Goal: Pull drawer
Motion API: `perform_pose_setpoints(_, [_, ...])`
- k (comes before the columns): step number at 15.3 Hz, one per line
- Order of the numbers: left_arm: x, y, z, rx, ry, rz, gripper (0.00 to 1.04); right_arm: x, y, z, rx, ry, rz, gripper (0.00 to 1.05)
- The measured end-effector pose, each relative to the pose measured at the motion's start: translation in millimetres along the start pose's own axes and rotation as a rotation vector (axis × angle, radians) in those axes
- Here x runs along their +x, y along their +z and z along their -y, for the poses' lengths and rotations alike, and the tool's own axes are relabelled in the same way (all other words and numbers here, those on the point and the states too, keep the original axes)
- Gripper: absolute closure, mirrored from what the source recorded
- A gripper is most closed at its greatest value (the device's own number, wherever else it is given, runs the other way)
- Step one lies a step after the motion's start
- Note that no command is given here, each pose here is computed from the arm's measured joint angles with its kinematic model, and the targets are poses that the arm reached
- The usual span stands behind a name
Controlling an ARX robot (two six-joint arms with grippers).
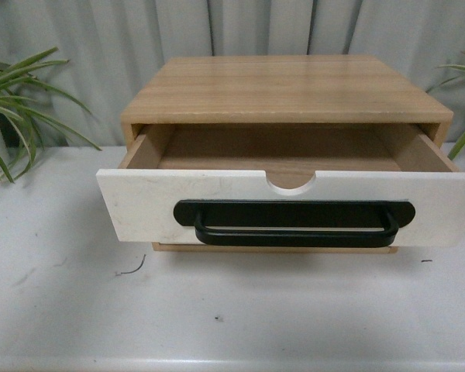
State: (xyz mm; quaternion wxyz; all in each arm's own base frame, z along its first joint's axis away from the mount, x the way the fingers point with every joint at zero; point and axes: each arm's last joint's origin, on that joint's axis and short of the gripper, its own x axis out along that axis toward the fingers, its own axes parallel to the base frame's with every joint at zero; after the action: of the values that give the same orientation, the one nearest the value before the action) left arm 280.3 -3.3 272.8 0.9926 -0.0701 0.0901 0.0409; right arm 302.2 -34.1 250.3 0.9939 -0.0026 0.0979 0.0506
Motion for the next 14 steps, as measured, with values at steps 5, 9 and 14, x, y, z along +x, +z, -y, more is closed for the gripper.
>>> perform_pose_setpoints(5, [-49.9,-36.9,-41.6,0.034,-0.058,0.189,0.37,-69.6,-35.8,0.1,0.045,-0.101,0.186,0.40])
perform_pose_setpoints(9, [-97.4,-94.9,-24.1,0.126,-0.090,0.182,1.03,-151.5,-79.1,-26.8,0.006,-0.098,0.198,1.03])
perform_pose_setpoints(14, [-115.3,-112.1,-28.2,0.127,-0.081,0.174,1.03,-159.0,-96.5,-40.3,0.006,-0.098,0.199,1.03])
